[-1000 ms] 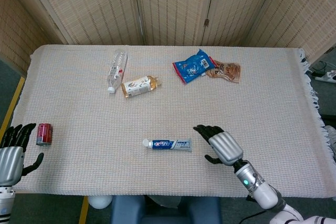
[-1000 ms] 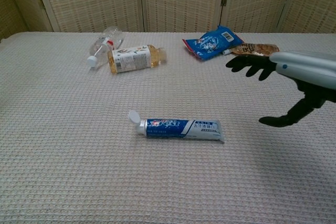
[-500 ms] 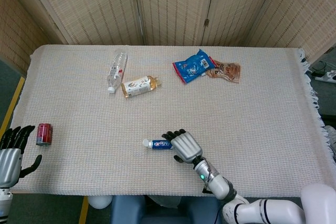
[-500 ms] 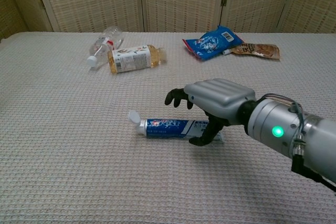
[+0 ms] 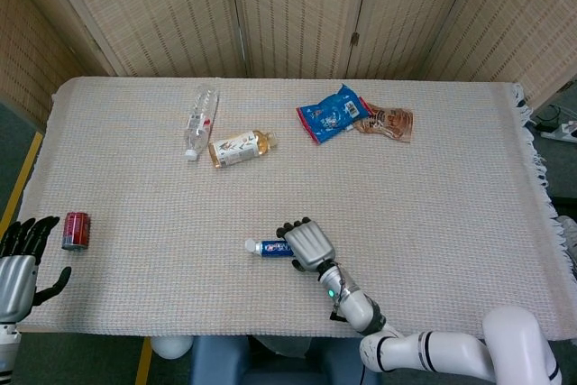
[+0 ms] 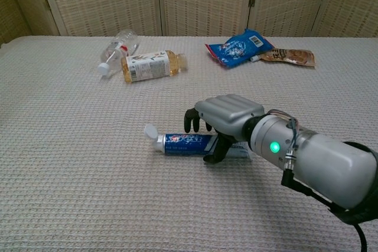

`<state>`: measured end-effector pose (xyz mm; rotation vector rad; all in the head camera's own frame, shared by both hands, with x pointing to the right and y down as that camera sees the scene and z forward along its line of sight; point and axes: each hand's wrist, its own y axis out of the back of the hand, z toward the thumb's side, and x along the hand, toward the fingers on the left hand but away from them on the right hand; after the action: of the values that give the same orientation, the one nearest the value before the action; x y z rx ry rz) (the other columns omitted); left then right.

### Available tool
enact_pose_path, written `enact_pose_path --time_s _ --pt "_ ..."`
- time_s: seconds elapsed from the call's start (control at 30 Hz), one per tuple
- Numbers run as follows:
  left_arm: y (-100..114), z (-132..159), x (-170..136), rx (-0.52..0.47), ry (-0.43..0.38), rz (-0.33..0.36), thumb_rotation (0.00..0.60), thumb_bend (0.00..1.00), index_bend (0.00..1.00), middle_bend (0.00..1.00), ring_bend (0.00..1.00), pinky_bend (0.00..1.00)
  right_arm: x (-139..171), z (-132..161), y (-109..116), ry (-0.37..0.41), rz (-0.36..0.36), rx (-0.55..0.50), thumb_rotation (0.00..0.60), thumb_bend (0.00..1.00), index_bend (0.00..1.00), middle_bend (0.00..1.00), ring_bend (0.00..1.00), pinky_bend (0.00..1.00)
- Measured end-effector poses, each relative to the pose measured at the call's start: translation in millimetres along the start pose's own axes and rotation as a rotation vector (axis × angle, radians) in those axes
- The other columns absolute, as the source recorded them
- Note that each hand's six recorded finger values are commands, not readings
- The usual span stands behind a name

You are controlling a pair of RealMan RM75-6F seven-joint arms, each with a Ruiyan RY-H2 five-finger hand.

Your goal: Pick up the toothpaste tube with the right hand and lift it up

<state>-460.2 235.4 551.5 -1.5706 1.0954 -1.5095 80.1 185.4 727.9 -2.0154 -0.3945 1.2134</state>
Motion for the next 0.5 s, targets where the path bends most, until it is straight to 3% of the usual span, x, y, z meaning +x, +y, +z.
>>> enact_pose_path --time_s 0.1,0.27,0.5 --pt "0.2 -0.5 0.0 0.0 0.001 0.001 0.6 0.39 0.14 0.14 0.08 0.0 -4.2 2.8 -2.4 -0.002 0.004 0.004 0.6 0.34 0.4 0.38 0.38 0.3" --pt "-0.2 -0.8 0.3 0.0 0.002 0.001 0.6 0.39 0.14 0.14 0.08 0.0 -10.0 3.6 -5.4 -0.012 0.009 0.016 0.6 0.49 0.48 0.43 0.43 0.33" --pt "0.8 6.3 4.5 0.008 -0.034 0.007 0.6 0.39 0.15 0.14 0.08 0.0 -9.4 1.2 2.0 0.002 -0.017 0.003 0.6 0.7 0.58 0.51 0.52 0.46"
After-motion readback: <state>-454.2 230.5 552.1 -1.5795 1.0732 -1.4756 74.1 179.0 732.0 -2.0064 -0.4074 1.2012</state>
